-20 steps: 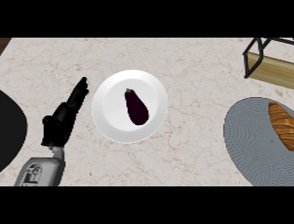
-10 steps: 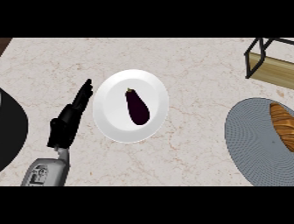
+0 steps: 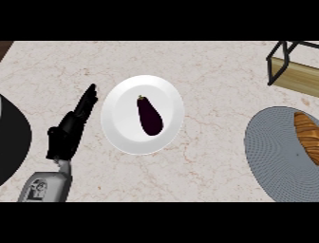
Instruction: Pick the cupcake from the placemat and place it in the tiered shelf
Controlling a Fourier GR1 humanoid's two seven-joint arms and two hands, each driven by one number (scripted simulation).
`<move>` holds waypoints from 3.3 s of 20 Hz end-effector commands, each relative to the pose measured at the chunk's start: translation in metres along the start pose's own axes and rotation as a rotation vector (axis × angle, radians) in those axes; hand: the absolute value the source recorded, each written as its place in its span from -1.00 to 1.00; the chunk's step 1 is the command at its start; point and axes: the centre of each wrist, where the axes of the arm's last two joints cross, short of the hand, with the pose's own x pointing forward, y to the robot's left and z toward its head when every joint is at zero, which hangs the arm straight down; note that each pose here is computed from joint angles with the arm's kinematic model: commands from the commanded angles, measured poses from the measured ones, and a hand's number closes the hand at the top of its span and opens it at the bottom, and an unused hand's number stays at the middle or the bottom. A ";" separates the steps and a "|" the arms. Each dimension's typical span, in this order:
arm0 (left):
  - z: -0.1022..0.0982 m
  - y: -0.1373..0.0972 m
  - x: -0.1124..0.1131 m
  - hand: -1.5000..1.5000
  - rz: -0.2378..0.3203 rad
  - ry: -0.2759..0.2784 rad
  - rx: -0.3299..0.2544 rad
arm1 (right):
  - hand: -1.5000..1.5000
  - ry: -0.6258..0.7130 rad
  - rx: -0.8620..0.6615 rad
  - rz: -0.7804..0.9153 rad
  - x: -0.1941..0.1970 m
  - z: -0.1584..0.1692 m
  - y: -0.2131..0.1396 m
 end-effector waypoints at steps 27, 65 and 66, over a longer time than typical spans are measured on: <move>-0.013 -0.012 0.008 0.00 -0.004 -0.023 -0.022 | 1.00 0.077 -0.139 -0.001 -0.115 -0.041 0.069; 0.009 0.000 -0.008 0.00 0.005 0.006 0.008 | -1.00 0.544 -0.332 -0.559 -0.162 -0.095 -0.117; 0.000 0.008 -0.008 0.00 0.001 0.016 0.042 | -1.00 0.525 -0.309 -0.525 -0.179 -0.093 -0.132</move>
